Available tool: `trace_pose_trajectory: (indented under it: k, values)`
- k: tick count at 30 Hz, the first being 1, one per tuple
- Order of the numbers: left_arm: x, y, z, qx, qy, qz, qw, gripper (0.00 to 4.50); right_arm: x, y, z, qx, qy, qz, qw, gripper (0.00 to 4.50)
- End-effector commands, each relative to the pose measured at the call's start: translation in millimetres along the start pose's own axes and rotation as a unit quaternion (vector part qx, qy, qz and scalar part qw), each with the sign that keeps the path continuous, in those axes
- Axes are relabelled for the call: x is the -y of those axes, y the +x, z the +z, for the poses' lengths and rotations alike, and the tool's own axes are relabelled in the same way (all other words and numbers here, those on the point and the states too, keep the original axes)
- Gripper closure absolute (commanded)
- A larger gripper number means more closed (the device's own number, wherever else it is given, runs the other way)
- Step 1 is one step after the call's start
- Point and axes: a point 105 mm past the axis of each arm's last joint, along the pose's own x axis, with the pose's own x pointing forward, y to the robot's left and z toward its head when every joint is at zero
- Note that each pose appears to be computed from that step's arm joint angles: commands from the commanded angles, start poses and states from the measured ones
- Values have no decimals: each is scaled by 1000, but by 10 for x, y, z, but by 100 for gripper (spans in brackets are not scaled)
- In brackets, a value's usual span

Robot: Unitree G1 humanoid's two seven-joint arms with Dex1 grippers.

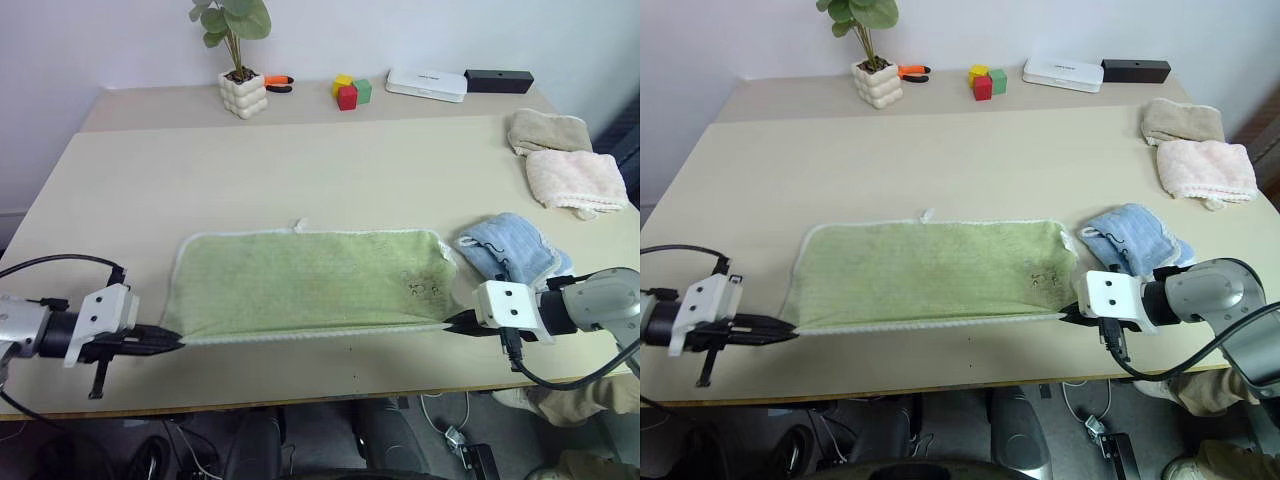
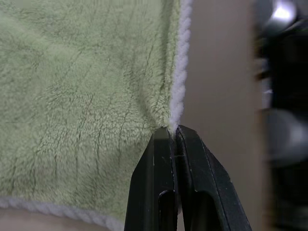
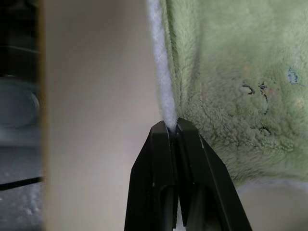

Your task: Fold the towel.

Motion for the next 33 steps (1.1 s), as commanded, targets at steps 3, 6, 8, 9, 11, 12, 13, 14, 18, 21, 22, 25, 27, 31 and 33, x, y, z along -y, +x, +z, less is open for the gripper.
trace_pose_trajectory:
  k: [3,6,8,9,11,12,13,14,18,21,22,25,27,31,33]
  values:
    - [-237,-188,116,-9,-6,73,997,450,266,-132,-28,-29,-11,-60,998,447]
    - [-408,-159,112,0,8,106,994,450,411,-115,-34,-50,-47,-73,995,447]
    - [-517,-138,121,7,26,124,992,450,547,-100,2,-53,-69,-89,992,447]
    - [-592,-128,140,15,33,139,990,450,619,-88,32,-52,-81,-99,990,447]
    - [-727,-101,181,30,45,161,985,450,769,-51,88,-46,-98,-120,987,447]
    - [-784,-85,193,35,53,170,983,450,838,-27,114,-43,-102,-130,985,447]
    - [-847,-69,192,36,58,180,981,450,905,-8,142,-42,-111,-137,983,447]
    - [-892,-50,189,37,62,185,980,450,964,4,168,-41,-116,-143,982,447]
    - [-1075,15,210,56,79,217,971,450,1210,45,288,-32,-139,-179,973,447]
    - [-1189,60,203,63,86,235,966,450,1320,98,315,-28,-148,-193,970,447]
    - [-1220,73,185,61,90,240,965,450,1340,136,290,-31,-148,-194,969,447]
    - [-1294,96,144,53,99,254,961,450,1359,213,212,-40,-151,-192,969,447]
    - [-1337,116,136,53,97,260,959,450,1368,242,190,-41,-152,-192,969,447]
    - [-1369,204,130,53,93,253,961,450,1371,295,172,-38,-150,-191,969,447]
    - [-1371,252,113,60,64,241,967,450,1371,317,167,-36,-142,-193,970,447]
